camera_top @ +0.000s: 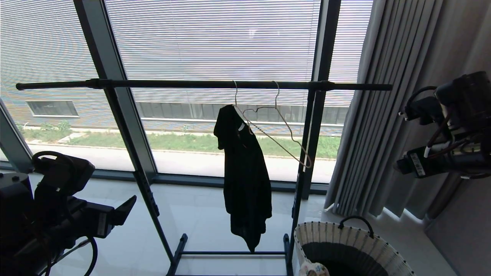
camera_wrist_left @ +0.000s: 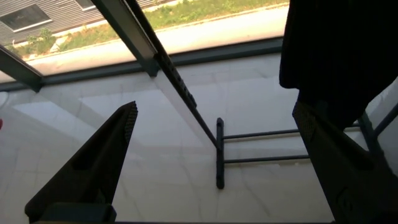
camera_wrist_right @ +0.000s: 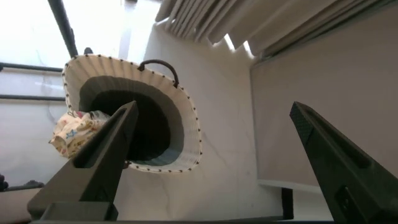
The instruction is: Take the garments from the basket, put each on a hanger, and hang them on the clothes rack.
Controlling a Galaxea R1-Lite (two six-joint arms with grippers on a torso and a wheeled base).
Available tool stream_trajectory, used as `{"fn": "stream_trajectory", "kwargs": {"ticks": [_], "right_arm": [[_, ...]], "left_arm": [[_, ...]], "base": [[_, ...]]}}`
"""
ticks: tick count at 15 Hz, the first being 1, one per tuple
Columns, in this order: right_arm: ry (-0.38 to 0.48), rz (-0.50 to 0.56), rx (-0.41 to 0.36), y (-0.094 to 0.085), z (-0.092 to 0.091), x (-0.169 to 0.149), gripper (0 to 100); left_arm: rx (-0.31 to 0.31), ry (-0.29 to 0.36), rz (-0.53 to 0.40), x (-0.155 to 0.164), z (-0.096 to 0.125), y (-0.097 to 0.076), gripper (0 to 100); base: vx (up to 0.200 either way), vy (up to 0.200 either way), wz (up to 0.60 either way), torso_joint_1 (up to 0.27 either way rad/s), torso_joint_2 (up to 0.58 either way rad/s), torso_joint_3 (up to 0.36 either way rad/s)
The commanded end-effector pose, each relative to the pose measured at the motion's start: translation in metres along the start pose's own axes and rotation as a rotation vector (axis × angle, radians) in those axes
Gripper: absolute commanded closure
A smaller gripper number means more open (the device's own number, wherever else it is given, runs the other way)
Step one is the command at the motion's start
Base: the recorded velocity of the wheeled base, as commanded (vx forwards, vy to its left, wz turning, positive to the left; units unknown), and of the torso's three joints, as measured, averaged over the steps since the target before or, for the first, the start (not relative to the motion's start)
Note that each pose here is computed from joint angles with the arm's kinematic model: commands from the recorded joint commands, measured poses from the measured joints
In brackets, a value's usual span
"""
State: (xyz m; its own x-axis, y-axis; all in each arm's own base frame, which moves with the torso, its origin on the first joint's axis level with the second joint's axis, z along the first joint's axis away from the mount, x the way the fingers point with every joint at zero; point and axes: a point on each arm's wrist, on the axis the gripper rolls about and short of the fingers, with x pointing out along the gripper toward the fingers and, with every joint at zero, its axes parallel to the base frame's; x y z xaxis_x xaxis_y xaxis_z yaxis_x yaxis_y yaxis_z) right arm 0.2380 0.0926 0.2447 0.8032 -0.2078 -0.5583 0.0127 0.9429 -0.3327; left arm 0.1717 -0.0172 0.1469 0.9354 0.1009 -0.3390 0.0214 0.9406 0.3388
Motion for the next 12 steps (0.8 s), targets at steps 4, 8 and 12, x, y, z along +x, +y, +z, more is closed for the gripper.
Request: {"fn": "stream_trajectory", "kwargs": {"ticks": [4, 8, 12], "right_arm": [[0.013, 0.001, -0.013, 0.002, -0.027, 0.003, 0], [0.030, 0.001, -0.025, 0.002, -0.047, 0.003, 0], [0.024, 0.007, -0.032, 0.002, -0.053, -0.001, 0]], "left_arm": [[-0.002, 0.014, 0.008, 0.001, -0.002, 0.001, 0], [-0.006, 0.016, 0.018, 0.001, -0.002, 0.003, 0], [-0.005, 0.019, 0.017, 0.002, -0.003, 0.003, 0]], "base": [[0.000, 0.000, 0.00, -0.151, 0.36, 0.196], [0.000, 0.000, 0.00, -0.221, 0.50, 0.277], [0.000, 0.000, 0.00, -0.209, 0.50, 0.287]]}}
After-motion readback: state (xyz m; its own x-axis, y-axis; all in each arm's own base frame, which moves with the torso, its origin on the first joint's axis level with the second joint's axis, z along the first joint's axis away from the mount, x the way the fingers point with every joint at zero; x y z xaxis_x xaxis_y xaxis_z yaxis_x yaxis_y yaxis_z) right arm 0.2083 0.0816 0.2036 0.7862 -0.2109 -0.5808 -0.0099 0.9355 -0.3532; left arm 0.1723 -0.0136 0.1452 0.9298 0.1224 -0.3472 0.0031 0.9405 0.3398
